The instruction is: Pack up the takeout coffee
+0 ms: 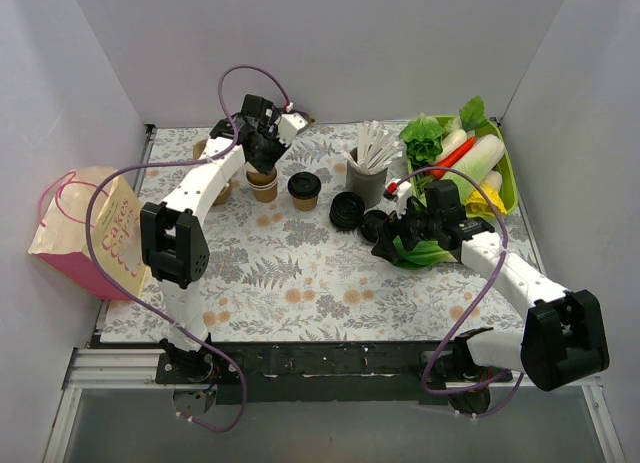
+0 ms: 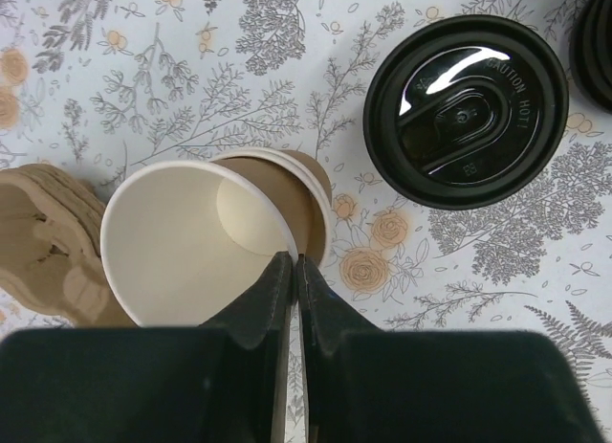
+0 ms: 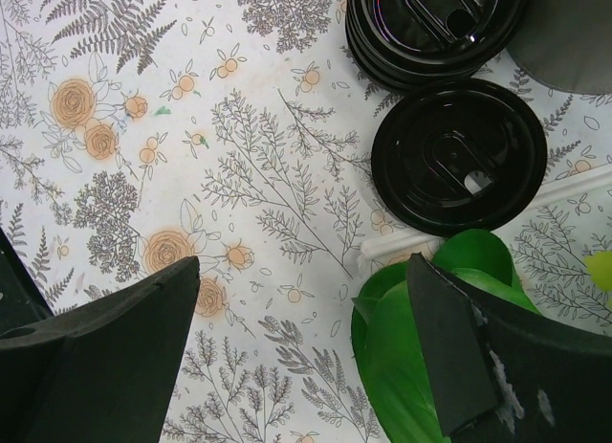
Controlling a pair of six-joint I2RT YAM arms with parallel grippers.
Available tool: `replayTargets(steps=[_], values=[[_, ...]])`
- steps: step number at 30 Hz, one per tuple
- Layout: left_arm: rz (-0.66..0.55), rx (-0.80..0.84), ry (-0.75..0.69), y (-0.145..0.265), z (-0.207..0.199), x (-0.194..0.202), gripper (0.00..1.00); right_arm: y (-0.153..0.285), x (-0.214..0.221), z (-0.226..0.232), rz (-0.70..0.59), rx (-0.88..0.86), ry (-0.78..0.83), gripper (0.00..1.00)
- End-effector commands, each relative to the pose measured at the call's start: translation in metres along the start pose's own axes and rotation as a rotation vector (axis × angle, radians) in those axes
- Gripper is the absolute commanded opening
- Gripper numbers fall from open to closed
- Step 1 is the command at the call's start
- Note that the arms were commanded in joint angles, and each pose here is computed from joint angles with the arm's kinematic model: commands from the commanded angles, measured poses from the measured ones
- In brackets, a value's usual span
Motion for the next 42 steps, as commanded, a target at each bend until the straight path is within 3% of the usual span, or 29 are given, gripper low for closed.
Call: replayTargets(steps=[1, 9, 13, 16, 21, 23, 24, 27, 32, 42], values=[[-0.066, -0.135, -0.032, 0.044, 0.015, -0.018, 0.00, 0.005, -0.007, 0.003, -0.049, -0.010, 0.027, 0.96], [-0.061, -0.215, -0.065, 0.079, 0.020, -0.038, 0.00, 0.009, -0.013, 0.001, -0.063, -0.006, 0.108, 0.95], [-0.122, -0.252, -0.040, 0.116, 0.019, -0.052, 0.00, 0.010, -0.018, -0.006, -0.061, -0.002, 0.297, 0.90], [-0.192, -0.133, -0.019, 0.141, -0.003, -0.053, 0.00, 0.005, -0.016, -0.014, -0.027, -0.008, 0.420, 0.87], [-0.147, 0.165, -0.060, 0.133, -0.082, -0.012, 0.00, -0.007, -0.004, -0.023, 0.022, 0.002, 0.549, 0.82], [-0.192, 0.175, -0.069, 0.142, -0.101, 0.006, 0.00, -0.013, 0.000, -0.023, 0.027, 0.012, 0.594, 0.81], [-0.141, 0.242, -0.071, 0.124, -0.119, 0.028, 0.00, -0.017, 0.003, -0.024, 0.015, 0.022, 0.631, 0.80], [-0.148, 0.284, -0.069, 0.116, -0.143, 0.051, 0.00, -0.028, 0.009, -0.017, 0.017, 0.035, 0.720, 0.77], [-0.170, 0.292, -0.045, 0.101, -0.163, 0.051, 0.00, -0.049, 0.022, -0.003, 0.001, 0.068, 0.887, 0.73], [-0.081, 0.318, 0.054, 0.057, -0.196, 0.062, 0.00, -0.059, 0.016, -0.003, -0.024, 0.172, 0.876, 0.65]])
Point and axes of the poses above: each gripper's point midway between its finger pads, its own y axis back along the fingers, its own z axis along the line the jaws close on, x = y × z, the point moved 10 cm from there along y, back along the fingers, and after that the axes turned 9 degrees about -y, right-handed, at the moved point
